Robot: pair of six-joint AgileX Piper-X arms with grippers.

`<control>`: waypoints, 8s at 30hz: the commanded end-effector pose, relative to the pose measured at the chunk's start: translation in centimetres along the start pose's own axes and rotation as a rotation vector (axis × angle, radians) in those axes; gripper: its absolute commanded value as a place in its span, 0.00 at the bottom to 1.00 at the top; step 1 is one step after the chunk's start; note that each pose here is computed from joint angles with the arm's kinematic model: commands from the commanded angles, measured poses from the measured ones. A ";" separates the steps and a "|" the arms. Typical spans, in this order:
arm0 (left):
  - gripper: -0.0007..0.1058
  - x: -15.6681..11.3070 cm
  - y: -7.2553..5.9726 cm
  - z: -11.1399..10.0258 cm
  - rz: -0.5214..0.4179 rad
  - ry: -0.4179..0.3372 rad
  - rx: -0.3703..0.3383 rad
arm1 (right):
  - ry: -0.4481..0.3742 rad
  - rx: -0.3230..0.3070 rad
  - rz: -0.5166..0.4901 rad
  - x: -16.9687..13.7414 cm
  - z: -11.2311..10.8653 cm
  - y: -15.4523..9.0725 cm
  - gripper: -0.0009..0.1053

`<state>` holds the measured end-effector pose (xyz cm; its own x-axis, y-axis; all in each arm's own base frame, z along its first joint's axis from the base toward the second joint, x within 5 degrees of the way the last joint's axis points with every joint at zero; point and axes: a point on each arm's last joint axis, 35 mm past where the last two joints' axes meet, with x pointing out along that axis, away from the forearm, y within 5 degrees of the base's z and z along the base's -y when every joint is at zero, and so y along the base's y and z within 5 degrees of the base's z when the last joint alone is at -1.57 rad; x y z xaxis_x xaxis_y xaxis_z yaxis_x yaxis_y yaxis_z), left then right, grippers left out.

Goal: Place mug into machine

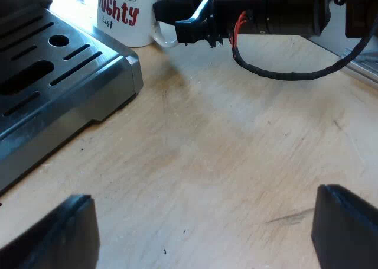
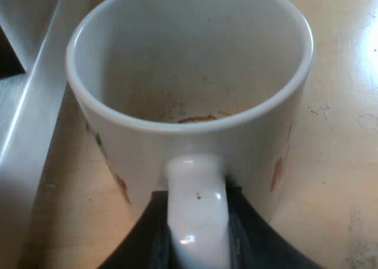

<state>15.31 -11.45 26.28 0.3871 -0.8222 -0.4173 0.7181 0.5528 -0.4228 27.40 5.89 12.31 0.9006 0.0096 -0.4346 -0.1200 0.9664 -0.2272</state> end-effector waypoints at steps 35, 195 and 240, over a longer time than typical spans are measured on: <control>0.77 -10.6 -5.4 -0.9 0.111 -0.330 0.086 | -0.100 -0.100 0.100 -18.6 7.3 -3.5 0.01; 0.77 -8.0 -3.3 -0.6 0.303 -0.232 -0.038 | -0.233 -0.139 0.301 -1.3 12.0 22.3 0.01; 0.77 -8.0 -3.3 -0.6 0.299 -0.224 0.016 | -0.127 -0.287 0.357 -10.7 14.5 20.2 0.54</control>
<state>9.56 -6.56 30.11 0.6956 -0.6260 -0.3525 0.5507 0.7797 -0.2979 21.96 29.34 24.26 0.8260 0.3682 -0.4267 -0.5187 0.7929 -0.3198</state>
